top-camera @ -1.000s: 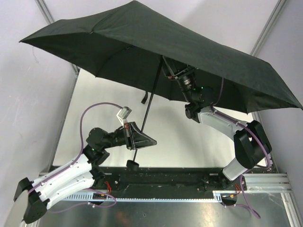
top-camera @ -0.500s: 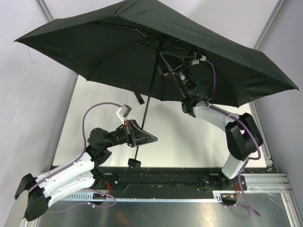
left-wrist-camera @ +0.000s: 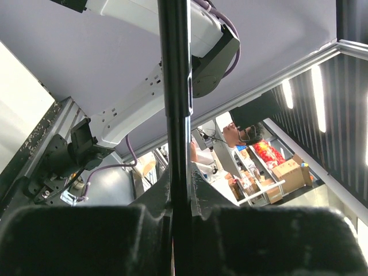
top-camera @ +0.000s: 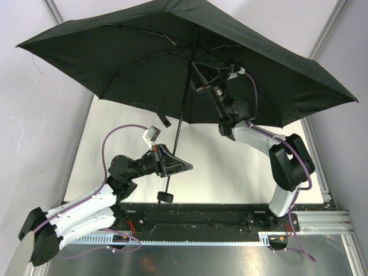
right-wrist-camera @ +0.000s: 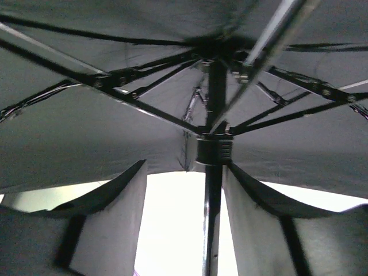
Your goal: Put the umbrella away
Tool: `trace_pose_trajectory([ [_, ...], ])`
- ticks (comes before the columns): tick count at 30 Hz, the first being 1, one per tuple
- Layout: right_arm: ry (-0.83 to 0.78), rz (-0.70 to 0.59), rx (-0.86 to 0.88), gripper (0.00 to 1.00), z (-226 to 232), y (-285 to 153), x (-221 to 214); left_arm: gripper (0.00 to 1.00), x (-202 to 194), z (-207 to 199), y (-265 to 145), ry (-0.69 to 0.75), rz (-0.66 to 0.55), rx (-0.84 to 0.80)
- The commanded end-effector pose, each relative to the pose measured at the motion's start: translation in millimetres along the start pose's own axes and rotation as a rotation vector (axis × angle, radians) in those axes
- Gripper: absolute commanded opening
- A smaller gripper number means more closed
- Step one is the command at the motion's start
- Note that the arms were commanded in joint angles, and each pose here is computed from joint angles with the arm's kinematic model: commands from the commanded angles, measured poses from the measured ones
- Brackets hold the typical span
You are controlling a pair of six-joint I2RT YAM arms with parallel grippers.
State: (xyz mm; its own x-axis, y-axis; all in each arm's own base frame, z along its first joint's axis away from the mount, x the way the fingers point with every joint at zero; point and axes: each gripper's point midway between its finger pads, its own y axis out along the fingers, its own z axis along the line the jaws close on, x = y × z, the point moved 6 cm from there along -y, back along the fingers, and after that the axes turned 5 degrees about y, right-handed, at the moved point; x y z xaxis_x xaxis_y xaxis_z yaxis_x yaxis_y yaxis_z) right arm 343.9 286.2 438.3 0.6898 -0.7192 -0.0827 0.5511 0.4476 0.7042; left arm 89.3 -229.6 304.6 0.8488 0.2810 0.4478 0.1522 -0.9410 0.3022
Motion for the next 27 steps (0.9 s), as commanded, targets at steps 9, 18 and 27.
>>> trace_pose_trajectory([
  [9, -0.243, 0.060, -0.185, 0.00, 10.8, 1.1, -10.4, 0.03, -9.3, -16.5, -1.7, 0.191, 0.077, -0.136],
  [18, -0.634, -0.052, -0.408, 0.00, 46.8, -18.3, -42.9, 0.61, 3.3, 42.2, 12.6, 0.237, 0.119, 0.271],
  [27, -0.652, -0.041, -0.443, 0.26, 49.8, -23.8, -58.6, 0.00, 9.5, 28.0, 21.6, 0.277, 0.133, 0.234],
])
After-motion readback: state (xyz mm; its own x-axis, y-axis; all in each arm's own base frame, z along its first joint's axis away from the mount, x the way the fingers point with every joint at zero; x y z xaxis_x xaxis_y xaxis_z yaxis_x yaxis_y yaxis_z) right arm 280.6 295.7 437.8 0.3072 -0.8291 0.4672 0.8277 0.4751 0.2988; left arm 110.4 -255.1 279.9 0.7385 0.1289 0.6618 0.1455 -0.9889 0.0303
